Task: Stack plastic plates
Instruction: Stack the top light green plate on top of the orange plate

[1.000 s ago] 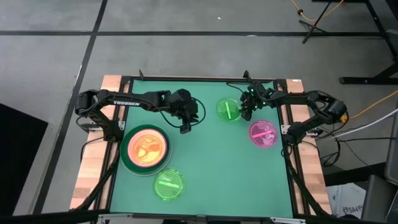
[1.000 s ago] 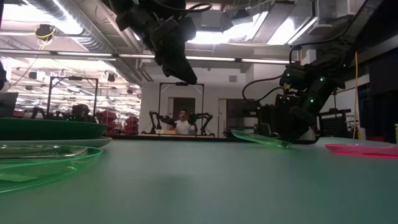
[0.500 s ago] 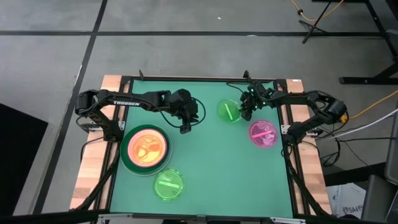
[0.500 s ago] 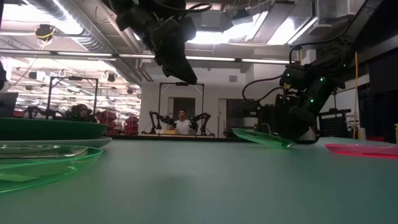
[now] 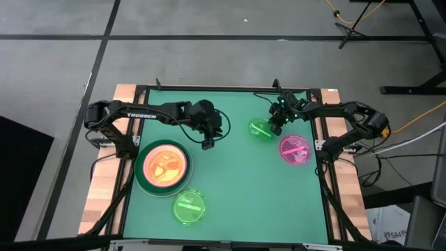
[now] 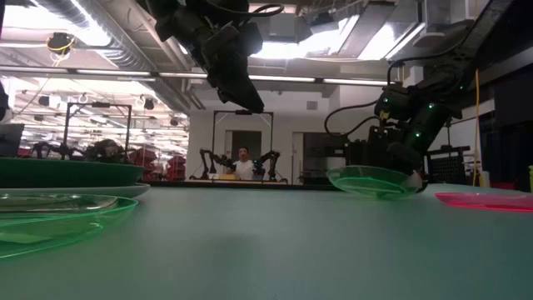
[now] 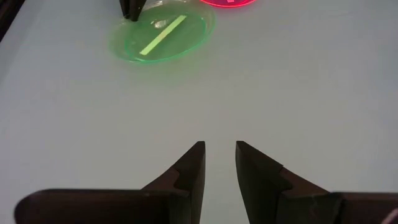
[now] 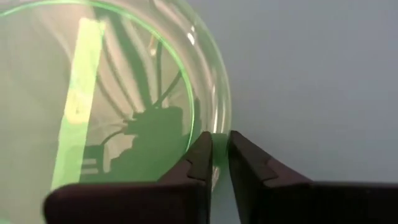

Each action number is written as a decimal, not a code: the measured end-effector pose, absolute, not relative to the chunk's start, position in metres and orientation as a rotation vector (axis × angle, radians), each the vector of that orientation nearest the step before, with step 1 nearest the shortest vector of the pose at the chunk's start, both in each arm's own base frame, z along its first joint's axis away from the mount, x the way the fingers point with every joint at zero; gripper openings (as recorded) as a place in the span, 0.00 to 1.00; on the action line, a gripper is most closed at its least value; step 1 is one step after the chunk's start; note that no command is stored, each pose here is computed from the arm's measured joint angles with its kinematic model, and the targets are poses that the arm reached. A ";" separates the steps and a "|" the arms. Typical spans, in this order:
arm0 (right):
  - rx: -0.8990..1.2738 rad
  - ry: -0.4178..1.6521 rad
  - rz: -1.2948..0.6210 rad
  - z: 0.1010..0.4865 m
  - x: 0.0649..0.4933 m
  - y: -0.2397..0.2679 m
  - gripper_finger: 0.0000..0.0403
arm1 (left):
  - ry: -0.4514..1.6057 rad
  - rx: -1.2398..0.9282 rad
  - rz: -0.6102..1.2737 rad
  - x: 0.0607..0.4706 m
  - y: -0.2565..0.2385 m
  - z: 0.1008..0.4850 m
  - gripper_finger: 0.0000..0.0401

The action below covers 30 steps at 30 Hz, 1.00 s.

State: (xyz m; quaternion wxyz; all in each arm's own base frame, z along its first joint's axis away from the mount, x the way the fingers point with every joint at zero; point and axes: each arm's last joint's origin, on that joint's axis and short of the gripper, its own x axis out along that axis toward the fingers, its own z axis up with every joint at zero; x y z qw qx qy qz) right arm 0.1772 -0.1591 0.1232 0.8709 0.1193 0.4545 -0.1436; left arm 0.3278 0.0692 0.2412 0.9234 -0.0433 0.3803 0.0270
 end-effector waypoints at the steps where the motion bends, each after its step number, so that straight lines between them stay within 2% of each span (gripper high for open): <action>1: 0.249 0.950 -0.300 0.123 0.177 -0.159 0.06 | 0.780 -0.089 0.055 0.328 0.069 0.241 0.21; 5: 0.248 0.949 -0.301 0.123 0.177 -0.159 0.01 | 0.780 -0.089 0.055 0.328 0.069 0.241 0.21; 17: 0.246 0.944 -0.301 0.124 0.178 -0.160 0.00 | 0.780 -0.111 0.065 0.328 0.069 0.241 0.21; 30: 0.220 0.836 -0.258 0.129 0.184 -0.163 0.00 | 0.778 -0.181 0.237 0.327 0.073 0.241 0.21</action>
